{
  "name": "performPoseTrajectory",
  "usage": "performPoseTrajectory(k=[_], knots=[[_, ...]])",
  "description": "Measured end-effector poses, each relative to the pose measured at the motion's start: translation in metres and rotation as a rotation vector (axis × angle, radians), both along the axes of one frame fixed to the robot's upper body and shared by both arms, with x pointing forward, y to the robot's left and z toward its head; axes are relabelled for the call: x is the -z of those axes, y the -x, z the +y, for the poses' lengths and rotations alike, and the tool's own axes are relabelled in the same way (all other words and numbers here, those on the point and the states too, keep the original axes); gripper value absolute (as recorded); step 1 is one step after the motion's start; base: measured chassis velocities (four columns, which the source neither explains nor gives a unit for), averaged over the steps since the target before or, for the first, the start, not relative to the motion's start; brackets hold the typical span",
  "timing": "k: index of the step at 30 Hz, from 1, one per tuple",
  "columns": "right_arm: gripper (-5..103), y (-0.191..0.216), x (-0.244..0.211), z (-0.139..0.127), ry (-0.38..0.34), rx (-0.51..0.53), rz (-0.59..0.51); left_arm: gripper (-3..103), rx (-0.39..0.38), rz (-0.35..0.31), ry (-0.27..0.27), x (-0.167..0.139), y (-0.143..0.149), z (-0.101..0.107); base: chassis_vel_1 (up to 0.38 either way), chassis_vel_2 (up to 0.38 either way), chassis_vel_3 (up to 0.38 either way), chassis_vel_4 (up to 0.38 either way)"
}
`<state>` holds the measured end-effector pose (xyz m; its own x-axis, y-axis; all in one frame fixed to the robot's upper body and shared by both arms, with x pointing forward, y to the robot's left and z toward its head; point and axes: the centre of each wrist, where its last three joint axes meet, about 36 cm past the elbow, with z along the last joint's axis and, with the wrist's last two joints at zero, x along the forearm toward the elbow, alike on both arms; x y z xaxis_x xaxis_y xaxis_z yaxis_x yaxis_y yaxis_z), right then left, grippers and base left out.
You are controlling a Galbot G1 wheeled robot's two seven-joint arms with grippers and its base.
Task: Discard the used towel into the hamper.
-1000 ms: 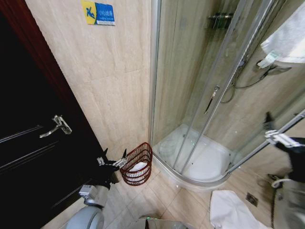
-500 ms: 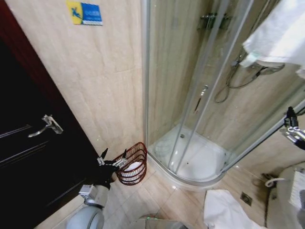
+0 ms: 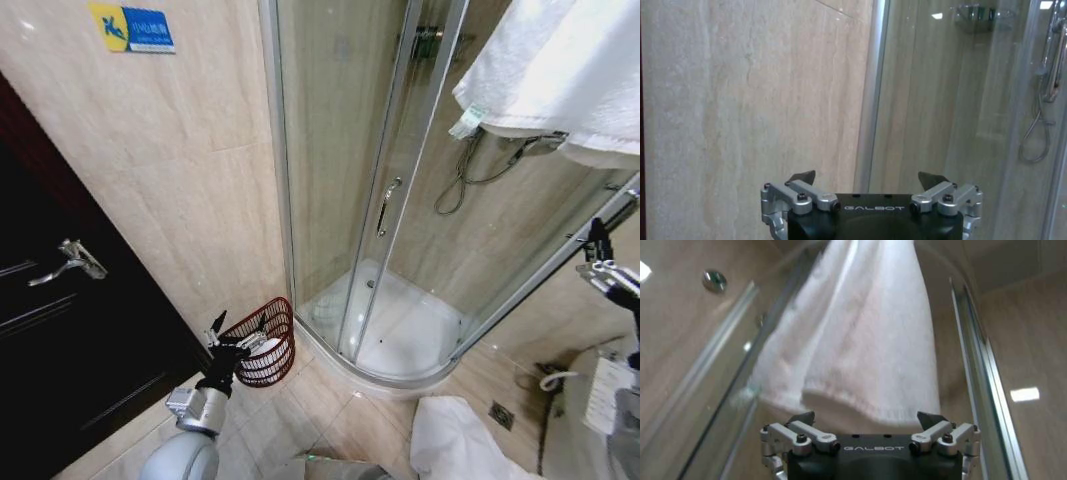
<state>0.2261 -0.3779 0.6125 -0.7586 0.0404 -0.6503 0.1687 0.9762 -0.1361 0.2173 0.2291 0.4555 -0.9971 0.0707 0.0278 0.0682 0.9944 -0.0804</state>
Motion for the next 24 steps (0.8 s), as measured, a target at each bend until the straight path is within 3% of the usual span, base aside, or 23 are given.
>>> performPoseTrajectory(k=[6,12,18,24], knots=[[100,-0.009,-0.043,-0.01,0.024,-0.074,-0.127,100,0.0,0.0,0.0,0.0,0.0,0.0,0.0,0.0,0.0,0.0],[100,-0.013,-0.065,-0.01,0.008,-0.146,-0.178,100,0.0,0.0,0.0,0.0,0.0,0.0,0.0,0.0,0.0,0.0],[100,-0.021,-0.11,-0.005,0.114,-0.246,-0.278,100,0.0,0.0,0.0,0.0,0.0,0.0,0.0,0.0,0.0,0.0],[100,-0.051,-0.176,-0.033,0.176,-0.269,-0.387,100,0.0,0.0,0.001,0.0,0.0,0.0,0.0,0.0,0.0,0.0]])
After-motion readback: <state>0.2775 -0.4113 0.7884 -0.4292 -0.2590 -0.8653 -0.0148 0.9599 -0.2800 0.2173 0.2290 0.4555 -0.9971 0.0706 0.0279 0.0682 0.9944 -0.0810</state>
